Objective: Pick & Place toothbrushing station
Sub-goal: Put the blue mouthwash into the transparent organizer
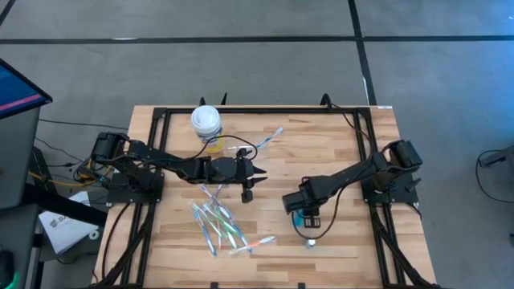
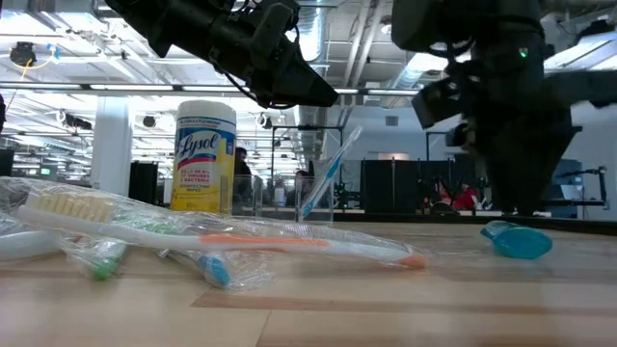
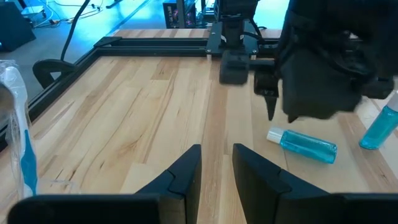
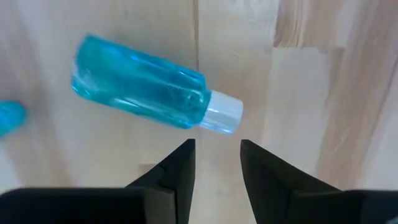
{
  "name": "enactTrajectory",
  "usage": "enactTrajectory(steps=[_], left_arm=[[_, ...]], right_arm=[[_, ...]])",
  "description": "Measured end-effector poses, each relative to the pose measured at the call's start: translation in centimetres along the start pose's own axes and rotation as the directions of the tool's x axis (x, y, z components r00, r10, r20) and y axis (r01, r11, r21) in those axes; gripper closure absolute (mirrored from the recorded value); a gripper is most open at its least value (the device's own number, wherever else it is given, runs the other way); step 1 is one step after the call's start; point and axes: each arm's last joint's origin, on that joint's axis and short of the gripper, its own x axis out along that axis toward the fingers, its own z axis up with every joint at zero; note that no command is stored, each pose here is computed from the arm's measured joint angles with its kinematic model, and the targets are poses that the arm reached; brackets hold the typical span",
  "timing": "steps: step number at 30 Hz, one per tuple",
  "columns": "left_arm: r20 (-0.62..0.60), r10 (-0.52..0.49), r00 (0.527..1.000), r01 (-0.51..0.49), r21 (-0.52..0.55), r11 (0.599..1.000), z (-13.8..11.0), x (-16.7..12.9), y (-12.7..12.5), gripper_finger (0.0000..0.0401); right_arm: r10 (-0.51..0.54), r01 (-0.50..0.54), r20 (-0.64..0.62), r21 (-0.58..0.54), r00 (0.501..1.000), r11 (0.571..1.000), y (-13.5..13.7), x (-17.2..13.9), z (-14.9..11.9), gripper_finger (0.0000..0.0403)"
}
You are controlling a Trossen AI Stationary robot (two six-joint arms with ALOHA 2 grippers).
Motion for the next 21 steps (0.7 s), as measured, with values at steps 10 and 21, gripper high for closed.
enactTrajectory(steps=[10,21], left_arm=[[0.000,0.000,1.000,0.000,-0.008,1.000,0.0,0.0,0.0,0.0315],[0.000,-0.001,1.000,0.001,-0.050,0.999,0.0,0.0,0.0,0.0315]], right_arm=[[0.085,-0.155,0.181,0.419,0.980,0.895,0.1,-3.5,-0.4,0.0285],[0.031,-0.196,0.248,0.677,0.968,0.709,2.1,-2.6,-1.2,0.0285]])
